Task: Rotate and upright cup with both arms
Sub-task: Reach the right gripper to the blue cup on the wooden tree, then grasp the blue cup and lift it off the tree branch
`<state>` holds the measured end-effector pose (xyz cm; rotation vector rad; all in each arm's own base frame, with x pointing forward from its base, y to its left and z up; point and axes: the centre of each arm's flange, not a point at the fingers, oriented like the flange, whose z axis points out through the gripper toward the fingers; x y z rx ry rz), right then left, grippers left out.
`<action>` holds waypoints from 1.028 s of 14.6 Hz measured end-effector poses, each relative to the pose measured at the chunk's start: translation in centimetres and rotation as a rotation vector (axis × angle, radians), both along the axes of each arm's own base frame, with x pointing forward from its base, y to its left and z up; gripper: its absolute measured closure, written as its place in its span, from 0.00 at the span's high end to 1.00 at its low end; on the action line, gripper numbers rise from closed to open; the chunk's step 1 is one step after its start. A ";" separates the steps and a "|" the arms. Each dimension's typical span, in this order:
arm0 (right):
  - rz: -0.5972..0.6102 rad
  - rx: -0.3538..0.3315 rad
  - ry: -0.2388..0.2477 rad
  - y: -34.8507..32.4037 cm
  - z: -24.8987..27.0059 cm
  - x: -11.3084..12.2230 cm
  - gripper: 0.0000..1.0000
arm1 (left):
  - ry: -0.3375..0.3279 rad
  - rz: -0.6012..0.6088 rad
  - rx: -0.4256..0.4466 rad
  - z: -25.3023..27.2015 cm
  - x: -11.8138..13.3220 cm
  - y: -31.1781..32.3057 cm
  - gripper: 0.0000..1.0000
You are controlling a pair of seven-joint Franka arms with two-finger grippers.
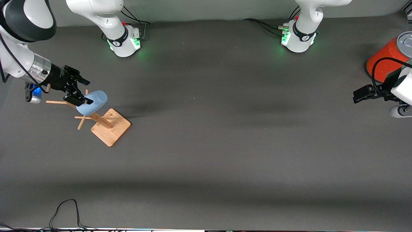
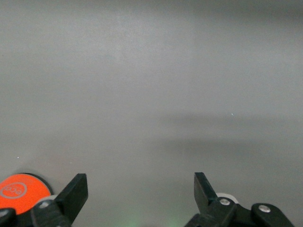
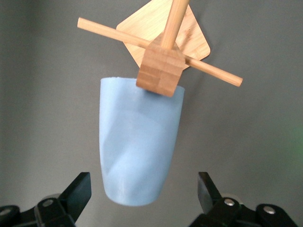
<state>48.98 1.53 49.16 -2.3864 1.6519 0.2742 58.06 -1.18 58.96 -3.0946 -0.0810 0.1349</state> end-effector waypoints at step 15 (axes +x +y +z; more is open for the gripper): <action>-0.076 0.004 -0.044 -0.6 -5.7 2.3 0.97 | 0.008 -0.011 0.001 -0.6 0.3 -0.7 1.00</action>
